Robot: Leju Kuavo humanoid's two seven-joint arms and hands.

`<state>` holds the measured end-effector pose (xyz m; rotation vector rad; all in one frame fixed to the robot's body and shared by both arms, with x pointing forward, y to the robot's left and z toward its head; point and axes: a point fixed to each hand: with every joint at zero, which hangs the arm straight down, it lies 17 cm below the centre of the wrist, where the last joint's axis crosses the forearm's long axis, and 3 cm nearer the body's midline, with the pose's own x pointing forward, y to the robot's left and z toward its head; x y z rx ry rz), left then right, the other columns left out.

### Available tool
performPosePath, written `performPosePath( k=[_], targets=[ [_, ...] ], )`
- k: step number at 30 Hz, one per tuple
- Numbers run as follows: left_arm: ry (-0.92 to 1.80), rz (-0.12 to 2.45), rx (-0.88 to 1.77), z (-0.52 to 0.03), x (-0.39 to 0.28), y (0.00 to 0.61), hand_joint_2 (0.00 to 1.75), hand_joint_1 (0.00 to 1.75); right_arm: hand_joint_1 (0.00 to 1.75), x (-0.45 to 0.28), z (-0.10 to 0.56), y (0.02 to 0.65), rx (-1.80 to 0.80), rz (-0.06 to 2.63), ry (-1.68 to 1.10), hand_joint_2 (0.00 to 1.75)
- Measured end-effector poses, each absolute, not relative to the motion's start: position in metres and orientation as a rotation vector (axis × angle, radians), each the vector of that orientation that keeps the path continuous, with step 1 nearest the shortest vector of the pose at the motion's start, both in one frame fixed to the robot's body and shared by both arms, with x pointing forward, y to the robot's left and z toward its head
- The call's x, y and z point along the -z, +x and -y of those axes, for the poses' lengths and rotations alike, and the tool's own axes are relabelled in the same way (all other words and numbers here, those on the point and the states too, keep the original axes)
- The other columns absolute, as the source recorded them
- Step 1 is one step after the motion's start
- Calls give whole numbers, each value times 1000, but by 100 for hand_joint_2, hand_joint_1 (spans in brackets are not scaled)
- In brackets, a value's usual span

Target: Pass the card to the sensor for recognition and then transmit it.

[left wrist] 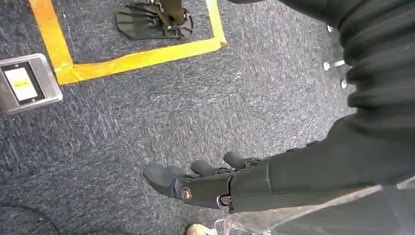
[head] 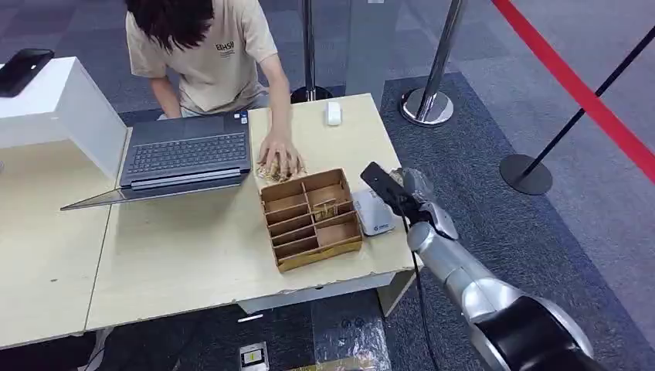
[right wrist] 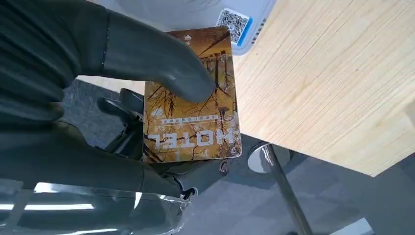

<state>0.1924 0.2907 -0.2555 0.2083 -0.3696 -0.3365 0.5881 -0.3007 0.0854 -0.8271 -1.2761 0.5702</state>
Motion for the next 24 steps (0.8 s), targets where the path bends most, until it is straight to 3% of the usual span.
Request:
performPosePath(
  k=[24],
  targets=[
    [196, 367, 357, -289, 256, 190, 175, 0, 175, -158, 260, 621, -493, 1470, -697, 175]
  ],
)
